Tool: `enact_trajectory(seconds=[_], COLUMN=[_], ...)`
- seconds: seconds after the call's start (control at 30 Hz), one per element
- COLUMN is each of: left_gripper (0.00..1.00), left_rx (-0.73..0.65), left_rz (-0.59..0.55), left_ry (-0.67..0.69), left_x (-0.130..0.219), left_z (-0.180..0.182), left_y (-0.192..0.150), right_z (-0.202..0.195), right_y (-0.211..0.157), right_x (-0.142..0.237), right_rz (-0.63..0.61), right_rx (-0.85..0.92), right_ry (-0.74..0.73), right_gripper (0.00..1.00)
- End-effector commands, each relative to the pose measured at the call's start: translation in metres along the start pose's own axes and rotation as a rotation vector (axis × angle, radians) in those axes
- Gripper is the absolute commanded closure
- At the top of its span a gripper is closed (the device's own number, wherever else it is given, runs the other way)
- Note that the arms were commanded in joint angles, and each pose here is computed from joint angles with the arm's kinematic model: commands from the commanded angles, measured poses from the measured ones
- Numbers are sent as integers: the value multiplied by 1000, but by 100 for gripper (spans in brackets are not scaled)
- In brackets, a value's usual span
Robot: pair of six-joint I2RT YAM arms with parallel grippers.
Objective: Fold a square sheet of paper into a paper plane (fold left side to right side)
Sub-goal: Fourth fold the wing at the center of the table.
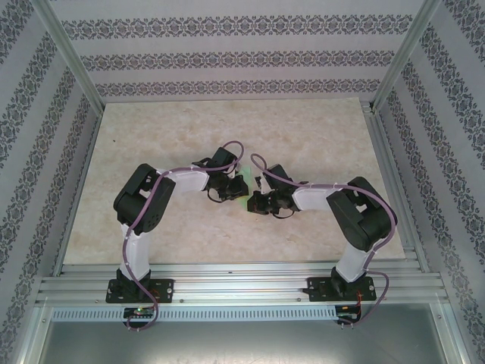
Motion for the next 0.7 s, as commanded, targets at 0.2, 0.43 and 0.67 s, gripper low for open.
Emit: enact_trajectory(seconds=[0.2, 0.43, 0.67], left_gripper=[86, 86, 86], left_rx=[38, 38, 34], left_rz=[68, 68, 69], left_ry=[149, 146, 143], left_x=[-19, -18, -19], left_z=[40, 39, 38], left_y=[-25, -25, -25], right_z=[-30, 11, 32], right_y=[-64, -28, 10], right_x=[3, 30, 29], right_rz=[165, 84, -31], right_rx=[-107, -41, -36], right_ry=[-74, 38, 119], right_gripper=[100, 100, 99])
Point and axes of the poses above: each hand's point on the last joint's axis, 136 mm out from that joint toward the fingers, its own x axis back along the fingers, its own z axis along the line the jaws close on, y = z × x, the point moved 2 cm from there along x, back along the fingers
